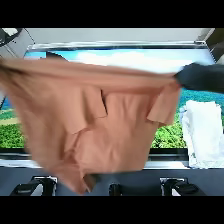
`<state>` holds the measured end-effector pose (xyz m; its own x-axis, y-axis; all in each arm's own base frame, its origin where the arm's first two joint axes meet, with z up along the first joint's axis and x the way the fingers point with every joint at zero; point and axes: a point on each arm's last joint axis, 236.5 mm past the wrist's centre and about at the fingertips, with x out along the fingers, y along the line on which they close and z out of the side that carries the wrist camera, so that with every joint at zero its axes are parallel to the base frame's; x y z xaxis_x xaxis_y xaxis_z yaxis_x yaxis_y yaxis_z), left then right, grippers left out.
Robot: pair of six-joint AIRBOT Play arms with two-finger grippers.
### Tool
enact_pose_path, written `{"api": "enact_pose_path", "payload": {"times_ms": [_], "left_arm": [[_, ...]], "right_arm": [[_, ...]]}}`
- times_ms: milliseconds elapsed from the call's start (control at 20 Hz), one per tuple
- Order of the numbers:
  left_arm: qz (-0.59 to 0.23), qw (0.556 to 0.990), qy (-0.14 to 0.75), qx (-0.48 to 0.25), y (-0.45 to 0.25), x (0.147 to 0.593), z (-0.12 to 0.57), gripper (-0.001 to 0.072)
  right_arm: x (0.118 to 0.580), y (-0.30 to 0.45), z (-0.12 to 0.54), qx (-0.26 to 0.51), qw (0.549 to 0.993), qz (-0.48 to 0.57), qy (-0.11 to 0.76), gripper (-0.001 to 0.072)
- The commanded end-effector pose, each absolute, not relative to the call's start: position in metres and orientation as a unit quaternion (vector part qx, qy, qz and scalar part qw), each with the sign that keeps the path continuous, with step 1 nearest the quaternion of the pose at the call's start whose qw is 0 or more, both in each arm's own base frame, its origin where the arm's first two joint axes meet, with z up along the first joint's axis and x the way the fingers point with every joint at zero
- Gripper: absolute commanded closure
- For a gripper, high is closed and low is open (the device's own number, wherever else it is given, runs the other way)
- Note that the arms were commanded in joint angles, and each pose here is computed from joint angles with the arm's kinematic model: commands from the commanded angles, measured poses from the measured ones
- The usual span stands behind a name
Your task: Fold the shirts.
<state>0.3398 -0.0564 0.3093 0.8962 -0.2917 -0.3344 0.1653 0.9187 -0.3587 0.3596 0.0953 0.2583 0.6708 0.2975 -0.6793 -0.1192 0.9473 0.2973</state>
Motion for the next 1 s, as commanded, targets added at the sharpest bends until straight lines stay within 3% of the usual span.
{"api": "enact_pose_path", "payload": {"times_ms": [0, 200, 350, 650, 700, 750, 800, 850, 950], "left_arm": [[-0.069, 0.921, 0.330, -0.196, -0.040, 0.392, 0.169, 0.0680], [-0.045, 0.880, 0.384, -0.275, -0.039, 0.466, 0.079, 0.0679], [-0.046, 0.852, 0.422, -0.307, -0.048, 0.490, 0.029, 0.0680], [-0.051, 0.816, 0.489, -0.306, -0.062, 0.482, -0.027, 0.0672], [-0.052, 0.813, 0.490, -0.309, -0.062, 0.481, -0.024, 0.0560], [-0.055, 0.811, 0.492, -0.311, -0.060, 0.482, -0.018, 0.0308], [-0.063, 0.809, 0.495, -0.310, -0.055, 0.482, -0.007, 0.0133], [-0.073, 0.809, 0.497, -0.306, -0.045, 0.483, 0.009, 0.0108], [-0.078, 0.804, 0.510, -0.295, -0.013, 0.475, 0.034, 0.0110]], "right_arm": [[0.437, 0.115, 0.145, 0.157, 0.872, 0.107, 0.450, 0.0670], [0.527, 0.149, 0.086, 0.305, 0.854, 0.111, 0.406, 0.0670], [0.560, 0.160, 0.052, 0.402, 0.823, 0.093, 0.391, 0.0670], [0.547, 0.172, -0.013, 0.403, 0.783, 0.087, 0.466, 0.0669], [0.549, 0.171, -0.006, 0.406, 0.785, 0.088, 0.461, 0.0631], [0.551, 0.165, 0.007, 0.407, 0.789, 0.091, 0.451, 0.0470], [0.551, 0.157, 0.026, 0.404, 0.794, 0.100, 0.444, 0.0268], [0.547, 0.143, 0.051, 0.385, 0.805, 0.116, 0.436, 0.0138], [0.525, 0.101, 0.088, 0.351, 0.815, 0.123, 0.444, 0.0135]]}}
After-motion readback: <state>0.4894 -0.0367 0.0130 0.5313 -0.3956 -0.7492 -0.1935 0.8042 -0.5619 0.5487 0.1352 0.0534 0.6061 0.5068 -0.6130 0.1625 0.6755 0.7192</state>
